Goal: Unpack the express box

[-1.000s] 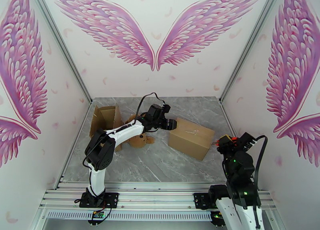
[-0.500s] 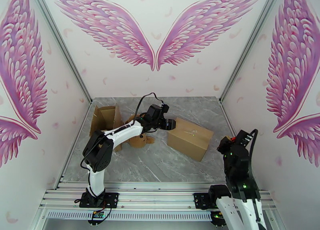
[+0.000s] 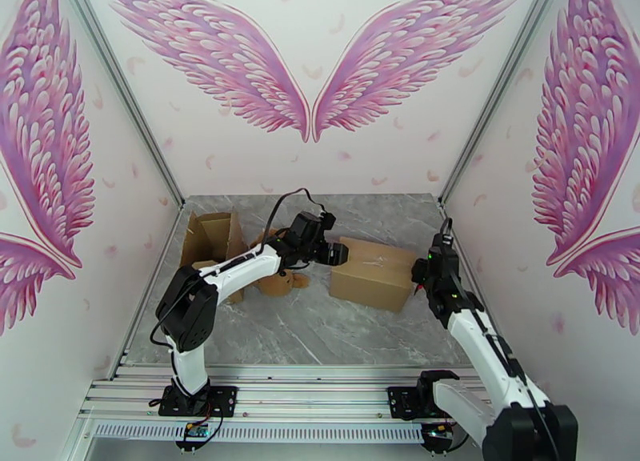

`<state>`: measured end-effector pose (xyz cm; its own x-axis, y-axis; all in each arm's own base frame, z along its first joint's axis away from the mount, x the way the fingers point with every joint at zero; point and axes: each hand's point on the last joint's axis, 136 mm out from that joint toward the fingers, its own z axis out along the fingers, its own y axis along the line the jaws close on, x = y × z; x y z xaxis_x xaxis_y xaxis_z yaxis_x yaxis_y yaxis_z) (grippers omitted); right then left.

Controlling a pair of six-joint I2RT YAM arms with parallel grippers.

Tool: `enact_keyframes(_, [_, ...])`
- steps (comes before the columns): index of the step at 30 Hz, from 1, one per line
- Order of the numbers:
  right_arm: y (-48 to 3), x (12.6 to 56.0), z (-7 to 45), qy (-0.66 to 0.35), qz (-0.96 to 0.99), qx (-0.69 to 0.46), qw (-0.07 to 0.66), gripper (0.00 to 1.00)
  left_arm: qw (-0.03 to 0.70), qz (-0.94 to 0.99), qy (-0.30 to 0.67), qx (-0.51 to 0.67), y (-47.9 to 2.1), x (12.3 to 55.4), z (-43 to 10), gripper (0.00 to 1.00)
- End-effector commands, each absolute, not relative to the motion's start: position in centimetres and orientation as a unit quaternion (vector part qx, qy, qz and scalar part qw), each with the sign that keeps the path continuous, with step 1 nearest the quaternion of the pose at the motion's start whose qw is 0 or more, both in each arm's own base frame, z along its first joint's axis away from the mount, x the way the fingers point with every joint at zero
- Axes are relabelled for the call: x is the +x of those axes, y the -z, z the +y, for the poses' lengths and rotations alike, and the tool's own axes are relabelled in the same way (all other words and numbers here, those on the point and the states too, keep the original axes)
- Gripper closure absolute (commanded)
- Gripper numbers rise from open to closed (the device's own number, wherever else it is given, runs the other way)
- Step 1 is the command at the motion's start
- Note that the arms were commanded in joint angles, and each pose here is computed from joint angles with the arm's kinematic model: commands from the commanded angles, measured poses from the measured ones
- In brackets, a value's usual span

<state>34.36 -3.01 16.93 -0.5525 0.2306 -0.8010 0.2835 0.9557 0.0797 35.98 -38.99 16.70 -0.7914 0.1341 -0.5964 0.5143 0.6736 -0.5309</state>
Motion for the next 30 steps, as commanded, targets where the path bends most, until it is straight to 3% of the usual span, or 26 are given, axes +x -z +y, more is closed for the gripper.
enact_keyframes(1, [-19.9, 39.4, 2.0, -0.063, 0.870, 0.070, 0.484, 1.00, 0.203, 0.884, 0.346, 0.241, -14.4, 30.6, -39.7, 0.24])
enact_keyframes(7, [-20.2, 46.0, 7.2, -0.081, 0.889, -0.005, 0.450, 1.00, 0.237, 0.890, 0.306, 0.242, -15.2, 29.6, -37.8, 0.20])
enact_keyframes(13, [-23.1, 48.2, 5.6, -0.038, 0.889, 0.007, 0.457, 1.00, 0.277, 0.894, 0.251, 0.246, -17.2, 29.2, -34.3, 0.19])
enact_keyframes(21, [-24.6, 45.3, 0.2, -0.016, 0.890, 0.071, 0.451, 1.00, 0.355, 0.870, 0.232, 0.251, -23.0, 31.0, -31.6, 0.18])
enact_keyframes(26, [-23.9, 41.7, 0.8, -0.036, 0.893, 0.073, 0.443, 1.00, 0.389, 0.867, 0.231, 0.209, -25.2, 35.7, -29.1, 0.17])
enact_keyframes(30, [-21.4, 39.0, 2.6, -0.056, 0.900, 0.070, 0.426, 1.00, 0.366, 0.876, 0.255, 0.182, -23.9, 39.5, -28.6, 0.17])
